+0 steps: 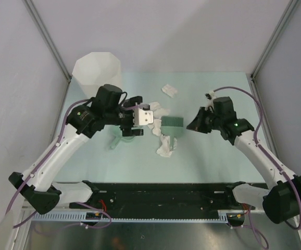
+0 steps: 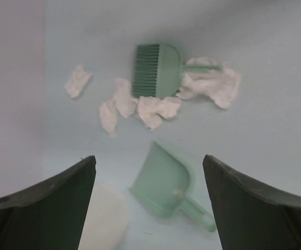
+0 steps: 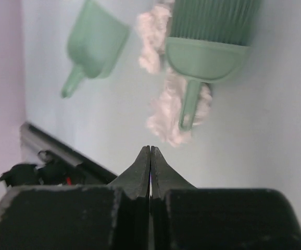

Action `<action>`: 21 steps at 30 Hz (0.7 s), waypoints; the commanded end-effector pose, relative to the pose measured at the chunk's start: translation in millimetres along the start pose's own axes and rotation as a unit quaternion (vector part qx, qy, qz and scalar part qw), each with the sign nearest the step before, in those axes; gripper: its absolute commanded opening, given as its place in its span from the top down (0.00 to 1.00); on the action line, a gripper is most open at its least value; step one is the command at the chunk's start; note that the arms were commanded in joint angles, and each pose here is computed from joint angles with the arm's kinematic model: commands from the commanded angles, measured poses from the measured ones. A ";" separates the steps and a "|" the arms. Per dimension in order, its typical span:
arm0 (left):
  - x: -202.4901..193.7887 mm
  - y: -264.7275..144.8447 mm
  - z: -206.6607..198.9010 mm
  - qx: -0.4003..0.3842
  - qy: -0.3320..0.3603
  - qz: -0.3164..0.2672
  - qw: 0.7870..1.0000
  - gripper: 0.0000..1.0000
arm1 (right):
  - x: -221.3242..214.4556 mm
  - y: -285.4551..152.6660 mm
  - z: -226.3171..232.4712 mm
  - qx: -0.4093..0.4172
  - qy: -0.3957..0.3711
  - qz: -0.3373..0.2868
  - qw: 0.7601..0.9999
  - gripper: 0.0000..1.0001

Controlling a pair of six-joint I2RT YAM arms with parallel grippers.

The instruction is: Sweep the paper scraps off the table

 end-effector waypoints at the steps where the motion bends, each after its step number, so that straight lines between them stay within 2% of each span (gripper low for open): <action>1: -5.4 1.3 34.9 0.051 0.200 0.078 0.975 0.12 | -1.7 4.6 55.7 0.082 -0.017 0.039 0.996 1.00; 3: -6.7 3.3 48.8 0.077 0.235 0.105 0.963 0.12 | -0.4 9.3 51.1 0.048 -0.010 0.036 0.998 1.00; 6: -2.5 2.7 61.4 0.101 0.218 0.115 0.964 0.11 | 10.7 12.5 27.6 -0.062 -0.021 -0.039 0.997 1.00; 7: 2.7 0.9 67.6 0.112 0.208 0.108 0.966 0.10 | 12.9 13.1 22.5 -0.084 -0.026 -0.051 0.995 0.96; 9: 7.1 1.8 70.8 0.126 0.152 0.094 0.976 0.09 | 14.8 14.9 20.5 -0.105 -0.043 -0.059 0.992 0.82; 10: 8.9 2.9 74.9 0.132 0.130 0.089 0.979 0.09 | 17.6 17.9 18.6 -0.126 -0.046 -0.073 0.988 0.62; 12: 7.1 5.1 74.5 0.136 0.082 0.081 0.984 0.09 | 11.5 33.4 24.0 -0.145 -0.064 -0.079 0.984 0.44; 13: 5.8 6.9 73.0 0.132 0.070 0.078 0.986 0.09 | 6.9 39.4 27.8 -0.149 -0.074 -0.081 0.983 0.30; 14: 4.1 5.8 71.2 0.131 0.057 0.073 0.987 0.09 | 1.8 56.6 24.9 -0.164 -0.081 -0.071 0.981 0.27; 16: 0.7 9.9 62.6 0.118 0.026 0.060 0.991 0.09 | -7.1 73.3 25.2 -0.174 -0.083 -0.053 0.980 0.25; 18: 0.8 7.5 55.3 0.113 0.008 0.046 0.993 0.09 | -18.9 98.2 18.3 -0.196 -0.091 -0.030 0.976 0.29; 19: -2.6 10.2 50.3 0.105 0.002 0.046 0.993 0.09 | -21.1 106.5 16.9 -0.203 -0.095 -0.026 0.974 0.37; 21: -2.4 5.1 45.1 0.104 -0.006 0.035 0.994 0.09 | -27.2 123.8 12.0 -0.220 -0.100 -0.011 0.970 0.48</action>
Point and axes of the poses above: each gripper's point midway between its finger pads, its own y axis out along the fingers, its own z axis along the line the jaws close on, x = y × z, the point moved 9 cm from there along -y, back along the fingers, and after that the axes turned 12 degrees about y, right-handed, at the moved point
